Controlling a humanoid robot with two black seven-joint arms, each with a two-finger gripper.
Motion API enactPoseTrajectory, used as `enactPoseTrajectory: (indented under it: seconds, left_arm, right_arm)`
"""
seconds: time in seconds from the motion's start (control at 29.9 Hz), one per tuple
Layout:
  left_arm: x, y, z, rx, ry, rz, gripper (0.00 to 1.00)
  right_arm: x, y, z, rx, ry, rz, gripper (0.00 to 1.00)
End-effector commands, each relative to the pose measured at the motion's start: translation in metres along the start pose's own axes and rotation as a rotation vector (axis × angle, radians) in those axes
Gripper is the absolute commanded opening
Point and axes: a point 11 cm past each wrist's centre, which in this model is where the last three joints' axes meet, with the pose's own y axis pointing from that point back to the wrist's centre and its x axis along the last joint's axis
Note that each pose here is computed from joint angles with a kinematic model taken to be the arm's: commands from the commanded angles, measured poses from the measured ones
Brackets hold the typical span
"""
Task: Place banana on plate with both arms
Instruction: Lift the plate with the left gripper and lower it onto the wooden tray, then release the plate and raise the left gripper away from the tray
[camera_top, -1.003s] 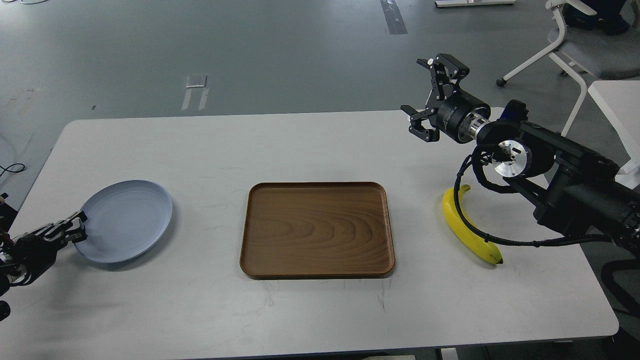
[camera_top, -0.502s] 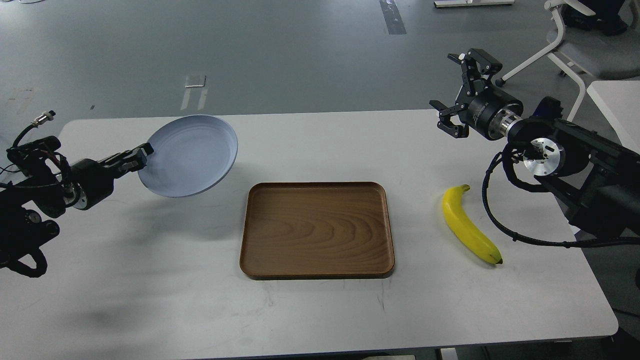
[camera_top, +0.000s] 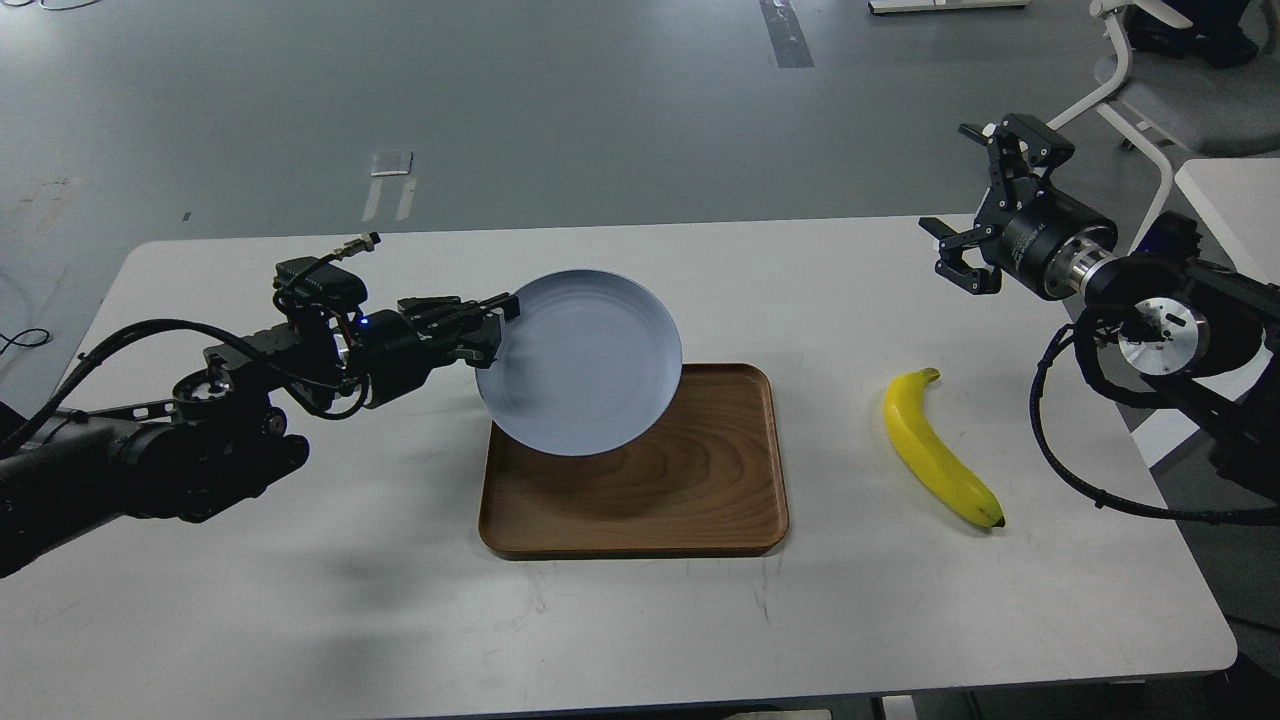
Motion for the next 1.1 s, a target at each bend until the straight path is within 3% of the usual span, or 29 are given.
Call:
enactPoseTrajectory:
  seconds: [0.0, 0.3, 0.57, 0.6, 0.64, 0.67, 0.7, 0.74, 0.87, 1.07]
  left_arm:
    - [-0.014, -0.017, 0.019, -0.05, -0.025, -0.053, 0.0]
    - [-0.045, -0.04, 0.028, -0.045, -0.065, -0.133, 0.0]
    - [-0.051, -0.039, 0.027, -0.042, -0.06, -0.142, 0.0]
    - [-0.05, -0.038, 0.027, -0.04, -0.059, -0.142, 0.05]
    - [-0.052, -0.038, 0.026, -0.039, -0.054, -0.142, 0.24]
    - [-0.051, -0.038, 0.026, -0.038, -0.049, -0.139, 0.34]
    - [-0.051, -0.039, 0.027, -0.036, -0.039, -0.133, 0.58]
    - [-0.048, -0.04, 0.028, -0.038, -0.039, -0.126, 0.74]
    - [-0.038, -0.043, 0.029, -0.028, 0.018, -0.071, 0.97]
    - [0.008, -0.052, 0.026, 0.028, 0.324, 0.149, 0.98]
  right_arm:
    - [0.002, 0.002, 0.003, -0.005, -0.001, 0.005, 1.0]
    - [0.002, 0.001, 0.002, -0.002, -0.003, 0.004, 1.0]
    - [0.002, 0.001, 0.002, -0.002, -0.003, 0.004, 1.0]
    - [0.002, 0.001, 0.002, -0.002, -0.002, 0.006, 1.0]
    - [0.002, 0.001, 0.002, -0.002, -0.003, 0.005, 1.0]
    - [0.002, 0.001, 0.002, -0.002, -0.003, 0.004, 1.0]
    - [0.002, 0.001, 0.002, -0.004, -0.002, 0.005, 1.0]
    - [0.002, 0.002, 0.003, -0.005, -0.002, 0.005, 1.0]
    - [0.001, 0.001, 0.003, -0.006, 0.0, 0.0, 1.0]
    - [-0.006, 0.002, 0.005, -0.024, 0.059, -0.029, 1.0]
